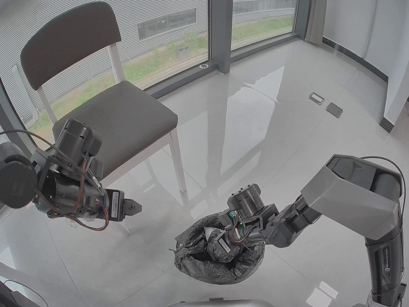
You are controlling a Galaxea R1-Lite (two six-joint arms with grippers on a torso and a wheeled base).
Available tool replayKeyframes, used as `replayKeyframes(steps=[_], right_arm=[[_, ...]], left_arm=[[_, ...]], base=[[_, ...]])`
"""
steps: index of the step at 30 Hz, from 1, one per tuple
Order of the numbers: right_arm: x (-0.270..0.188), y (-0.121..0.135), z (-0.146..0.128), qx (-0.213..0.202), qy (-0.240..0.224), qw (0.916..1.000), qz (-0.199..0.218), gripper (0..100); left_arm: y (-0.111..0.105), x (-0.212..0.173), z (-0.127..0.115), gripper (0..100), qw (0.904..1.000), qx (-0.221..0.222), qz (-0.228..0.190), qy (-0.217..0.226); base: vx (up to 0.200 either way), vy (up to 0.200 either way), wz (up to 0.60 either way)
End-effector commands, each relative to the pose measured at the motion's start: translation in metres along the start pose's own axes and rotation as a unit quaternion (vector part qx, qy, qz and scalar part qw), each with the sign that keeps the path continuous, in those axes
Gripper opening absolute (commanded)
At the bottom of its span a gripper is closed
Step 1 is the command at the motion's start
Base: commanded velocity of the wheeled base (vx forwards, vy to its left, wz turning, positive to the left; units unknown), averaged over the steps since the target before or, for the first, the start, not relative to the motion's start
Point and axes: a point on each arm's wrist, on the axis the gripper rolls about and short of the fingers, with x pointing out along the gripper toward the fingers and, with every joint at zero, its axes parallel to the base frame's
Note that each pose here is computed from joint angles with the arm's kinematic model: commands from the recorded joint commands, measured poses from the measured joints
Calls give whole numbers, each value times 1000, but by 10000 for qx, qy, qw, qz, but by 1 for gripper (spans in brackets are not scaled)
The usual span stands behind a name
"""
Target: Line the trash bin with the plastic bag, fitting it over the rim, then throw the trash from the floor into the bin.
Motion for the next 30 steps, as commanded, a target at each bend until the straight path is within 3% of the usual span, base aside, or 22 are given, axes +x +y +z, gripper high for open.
replayKeyframes(steps=[1, 5, 6, 17, 30], right_arm=[[16, 3, -10, 42, 178, 9998, 48, 0], [15, 2, -12, 66, 193, 9998, 44, 0], [15, 2, -12, 74, 193, 9998, 44, 100], [3, -8, -1, 376, -29, 9993, -65, 100], [-74, -24, 32, 598, -771, 9942, -447, 100]], left_arm=[[12, -11, -7, 100, 9998, -61, 31, -194], [17, -13, -4, 100, 9994, -77, 41, -339], [18, -13, -2, 100, 9992, -112, 48, -384], [20, -15, 11, 100, 9977, -194, -12, -648], [0, -5, 41, 100, 9941, -83, -291, -1037]], base=[[0, 0, 0], [0, 0, 0], [0, 0, 0], [0, 0, 0], [0, 0, 0]])
